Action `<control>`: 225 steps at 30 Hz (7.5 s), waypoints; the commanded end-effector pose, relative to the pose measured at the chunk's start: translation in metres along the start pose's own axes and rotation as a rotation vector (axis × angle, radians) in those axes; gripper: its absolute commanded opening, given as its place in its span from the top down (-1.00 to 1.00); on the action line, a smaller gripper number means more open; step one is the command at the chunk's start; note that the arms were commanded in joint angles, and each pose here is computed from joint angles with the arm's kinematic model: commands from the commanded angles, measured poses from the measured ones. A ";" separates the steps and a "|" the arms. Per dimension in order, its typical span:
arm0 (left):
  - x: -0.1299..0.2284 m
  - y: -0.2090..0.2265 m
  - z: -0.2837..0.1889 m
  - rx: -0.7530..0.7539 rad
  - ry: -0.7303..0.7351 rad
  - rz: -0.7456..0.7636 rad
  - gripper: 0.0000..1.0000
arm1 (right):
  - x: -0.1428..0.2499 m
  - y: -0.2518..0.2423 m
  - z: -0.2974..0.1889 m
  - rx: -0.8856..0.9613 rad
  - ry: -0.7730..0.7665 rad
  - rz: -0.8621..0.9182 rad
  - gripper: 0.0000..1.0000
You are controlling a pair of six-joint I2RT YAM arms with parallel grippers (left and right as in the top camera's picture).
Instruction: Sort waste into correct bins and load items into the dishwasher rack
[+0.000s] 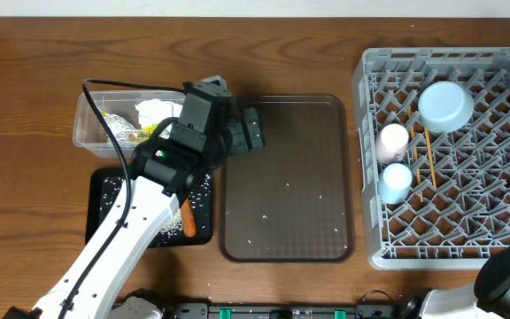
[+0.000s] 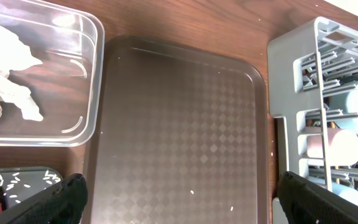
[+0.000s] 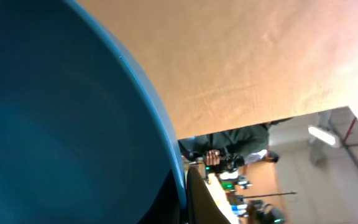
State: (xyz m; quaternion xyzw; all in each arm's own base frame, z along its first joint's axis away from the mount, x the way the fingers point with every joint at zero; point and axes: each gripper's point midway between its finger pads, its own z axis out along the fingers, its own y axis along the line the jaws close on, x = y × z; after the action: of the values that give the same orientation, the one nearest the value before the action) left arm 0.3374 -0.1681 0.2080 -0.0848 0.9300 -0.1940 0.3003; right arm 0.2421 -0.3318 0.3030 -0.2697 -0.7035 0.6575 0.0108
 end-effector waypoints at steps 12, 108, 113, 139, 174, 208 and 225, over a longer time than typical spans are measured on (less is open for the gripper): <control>-0.005 -0.001 -0.003 -0.002 -0.017 0.006 -1.00 | 0.003 0.070 -0.044 -0.097 -0.131 -0.181 0.99; -0.005 -0.001 -0.003 -0.002 -0.017 0.007 -0.99 | 0.165 -0.120 -0.295 -1.598 -1.298 0.677 -0.98; -0.005 -0.001 -0.003 -0.002 -0.017 0.006 -0.99 | 0.171 -0.077 -0.294 -1.587 -1.349 0.755 -0.98; -0.005 -0.001 -0.003 -0.003 -0.017 0.006 -0.99 | 0.184 0.134 -0.302 -1.706 -1.151 0.606 -0.98; -0.010 -0.004 -0.048 0.037 -0.089 0.009 -0.99 | 0.184 0.134 -0.302 -1.657 -1.208 0.562 -0.98; 0.066 0.136 -0.134 0.116 -0.717 -0.168 -0.99 | 0.184 0.134 -0.302 -1.657 -1.208 0.562 -0.99; 0.055 0.143 -0.077 0.187 -0.853 -0.109 -0.99 | 0.184 0.134 -0.302 -1.657 -1.208 0.562 -0.99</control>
State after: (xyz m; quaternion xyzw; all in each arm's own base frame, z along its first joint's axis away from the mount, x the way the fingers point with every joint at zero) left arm 0.2413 -0.0301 0.1818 -0.1893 0.6923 -0.2542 0.6483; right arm 0.2457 0.0203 0.1569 0.0263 -0.7329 -0.0319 -0.6791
